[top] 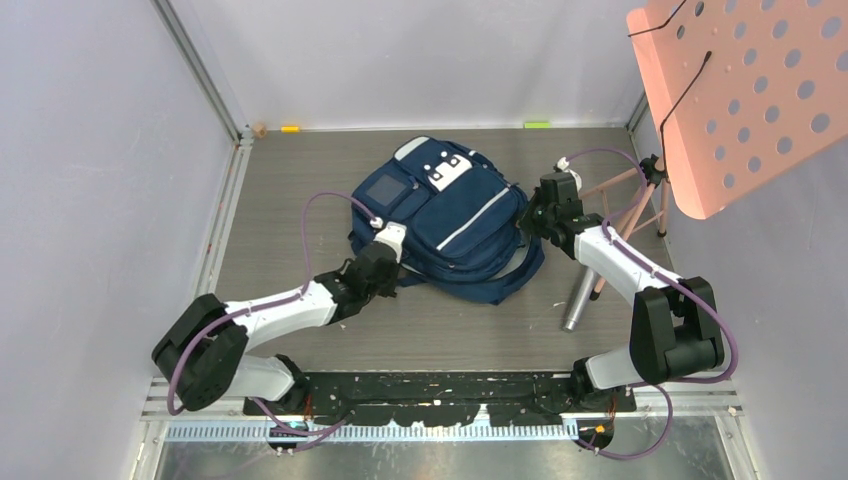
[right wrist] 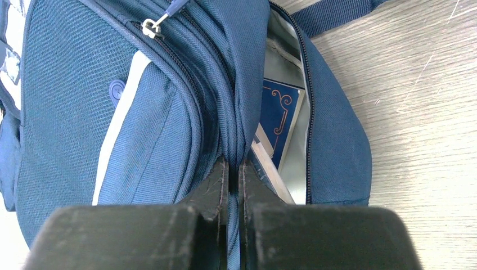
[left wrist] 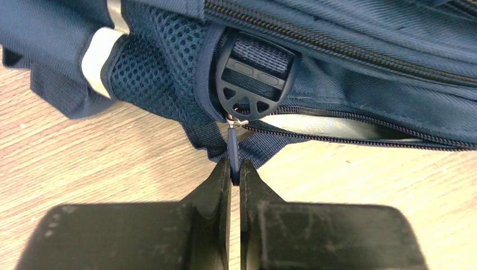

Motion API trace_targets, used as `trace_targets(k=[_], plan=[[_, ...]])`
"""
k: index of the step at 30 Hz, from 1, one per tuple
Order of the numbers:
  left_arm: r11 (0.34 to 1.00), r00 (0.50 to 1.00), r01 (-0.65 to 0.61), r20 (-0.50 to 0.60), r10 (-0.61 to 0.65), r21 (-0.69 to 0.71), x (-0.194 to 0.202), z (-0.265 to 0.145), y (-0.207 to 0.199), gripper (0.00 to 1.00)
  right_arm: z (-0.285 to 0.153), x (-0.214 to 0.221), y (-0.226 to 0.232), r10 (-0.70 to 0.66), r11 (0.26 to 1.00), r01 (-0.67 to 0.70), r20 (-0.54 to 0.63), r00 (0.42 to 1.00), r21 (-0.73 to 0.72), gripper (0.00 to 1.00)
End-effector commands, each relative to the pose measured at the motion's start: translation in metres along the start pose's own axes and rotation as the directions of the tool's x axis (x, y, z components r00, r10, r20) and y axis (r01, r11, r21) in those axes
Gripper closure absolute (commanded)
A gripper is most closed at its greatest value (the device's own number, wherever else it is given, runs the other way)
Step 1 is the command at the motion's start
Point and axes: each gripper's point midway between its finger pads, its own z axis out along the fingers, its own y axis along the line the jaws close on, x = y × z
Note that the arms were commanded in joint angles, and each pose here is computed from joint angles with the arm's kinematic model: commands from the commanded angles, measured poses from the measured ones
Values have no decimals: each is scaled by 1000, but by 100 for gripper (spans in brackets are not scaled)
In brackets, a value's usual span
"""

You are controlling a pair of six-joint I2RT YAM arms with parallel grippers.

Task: Pack the student bag
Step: Zip the student bag at the center of the board.

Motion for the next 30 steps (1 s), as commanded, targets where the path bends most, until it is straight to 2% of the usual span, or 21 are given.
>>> trace_targets(k=[1, 5, 11, 16, 18, 19, 20, 21, 23, 25, 27, 30], plan=[[991, 996, -91, 13, 90, 94, 0, -19, -19, 100, 2, -16, 11, 4, 1000, -2, 66, 998, -26, 100], [964, 982, -182, 85, 168, 194, -9, -28, -50, 100, 6, -12, 11, 13, 999, -11, 53, 998, -35, 100], [915, 943, -325, 158, 294, 238, -18, -36, -83, 100, 12, -9, 12, 26, 999, -24, 42, 999, -42, 100], [927, 965, -259, 117, 236, 272, -19, -40, -95, 100, 14, -7, 12, 23, 999, -22, 33, 999, -42, 100], [932, 972, -236, 66, 226, 275, -11, -43, -92, 100, 10, -8, 13, 10, 999, -9, 27, 1000, -37, 94], [930, 975, -222, 55, 216, 294, -9, -46, -94, 100, 8, -11, 13, 1, 999, 0, 34, 999, -34, 84], [923, 978, -207, 49, 202, 325, -7, -50, -99, 98, 2, -11, 12, -4, 1000, 5, 31, 1000, -27, 78], [909, 981, -191, 46, 188, 370, -4, -55, -106, 92, -1, -14, 11, -13, 1000, 14, 39, 999, -18, 65], [883, 987, -158, 56, 148, 442, -2, -66, -115, 75, -11, -16, 8, -27, 1000, 28, 43, 999, -1, 50], [885, 994, -113, 50, 101, 452, 0, -76, -112, 56, -24, -15, 4, -40, 999, 40, 43, 998, 14, 41], [907, 998, -57, 28, 50, 416, -1, -83, -99, 41, -38, -13, 1, -50, 999, 49, 39, 998, 15, 35], [912, 996, 75, -67, -53, 404, -2, -93, -79, 32, -63, -9, 2, -62, 998, 62, 38, 997, -12, 32]])
